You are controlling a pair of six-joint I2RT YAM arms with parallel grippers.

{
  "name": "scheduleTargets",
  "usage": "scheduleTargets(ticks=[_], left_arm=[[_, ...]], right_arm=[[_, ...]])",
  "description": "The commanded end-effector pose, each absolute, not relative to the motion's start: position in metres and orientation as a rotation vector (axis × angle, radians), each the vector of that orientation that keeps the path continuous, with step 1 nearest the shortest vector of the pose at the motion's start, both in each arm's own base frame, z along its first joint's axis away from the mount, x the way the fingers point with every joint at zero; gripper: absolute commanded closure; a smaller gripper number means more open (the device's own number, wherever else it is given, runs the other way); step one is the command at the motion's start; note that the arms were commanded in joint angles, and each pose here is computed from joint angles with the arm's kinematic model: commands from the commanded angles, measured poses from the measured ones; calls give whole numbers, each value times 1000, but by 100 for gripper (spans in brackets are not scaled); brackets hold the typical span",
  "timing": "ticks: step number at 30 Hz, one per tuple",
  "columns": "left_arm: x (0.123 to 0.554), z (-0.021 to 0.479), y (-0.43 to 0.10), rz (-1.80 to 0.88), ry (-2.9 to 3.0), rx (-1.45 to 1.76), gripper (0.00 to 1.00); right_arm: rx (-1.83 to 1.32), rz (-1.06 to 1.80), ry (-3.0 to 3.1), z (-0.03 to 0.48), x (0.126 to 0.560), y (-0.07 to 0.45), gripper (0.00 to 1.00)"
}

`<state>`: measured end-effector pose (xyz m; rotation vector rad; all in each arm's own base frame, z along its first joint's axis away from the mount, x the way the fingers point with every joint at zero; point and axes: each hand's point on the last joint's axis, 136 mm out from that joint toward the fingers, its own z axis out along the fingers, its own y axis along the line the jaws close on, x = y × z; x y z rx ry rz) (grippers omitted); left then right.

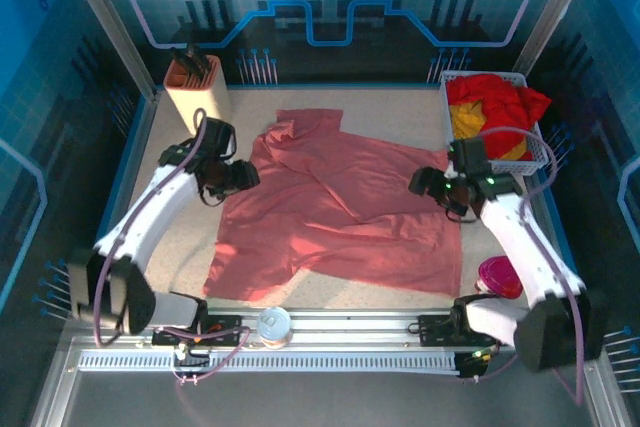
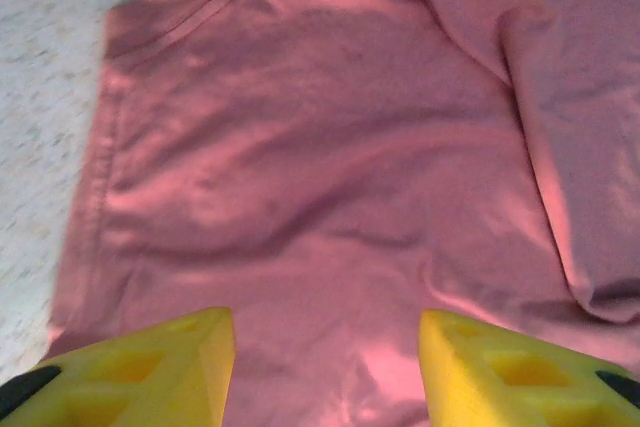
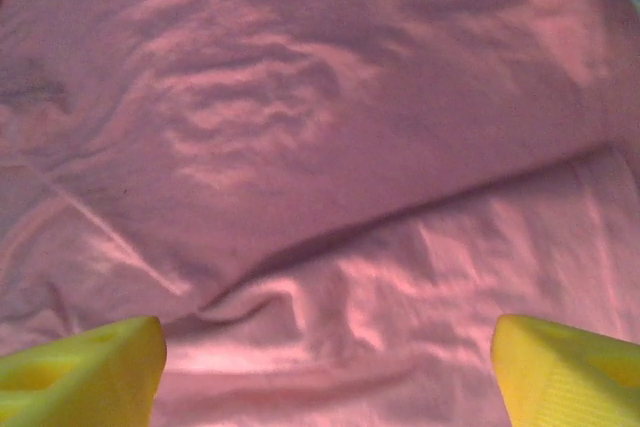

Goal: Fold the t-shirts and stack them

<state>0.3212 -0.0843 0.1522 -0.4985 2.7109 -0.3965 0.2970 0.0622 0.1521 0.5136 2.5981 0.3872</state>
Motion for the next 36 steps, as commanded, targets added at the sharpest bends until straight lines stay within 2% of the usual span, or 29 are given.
scheduleTargets(ticks=[1, 2, 3, 4, 9, 11, 15, 27, 36], left_arm=[[368, 140, -102, -467, 2677, -450, 49], [377, 132, -104, -466, 2689, -438, 50], [386, 124, -107, -467, 2699, -431, 50], [391, 113, -109, -467, 2719, -425, 50], [416, 72, -120, -497, 2779, -427, 50], [424, 58, -121, -486, 2801, -438, 52], [432, 34, -114, -405, 2856, -463, 55], [407, 6, -40, -202, 2921, -668, 60], [392, 0, -25, -107, 2970, -696, 60]], right_arm=[[381, 326, 2556, 157, 341, 76, 12], [341, 293, 2567, 153, 349, 81, 10], [299, 272, 2576, 149, 356, 87, 2], [267, 266, 2581, 145, 361, 93, 0], [163, 419, 2650, 122, 392, 134, 0], [168, 407, 2681, 108, 404, 141, 0], [102, 296, 2754, 81, 429, 159, 6], [-85, 63, 2872, 22, 466, 202, 8], [-92, -132, 2835, 3, 515, 197, 8]])
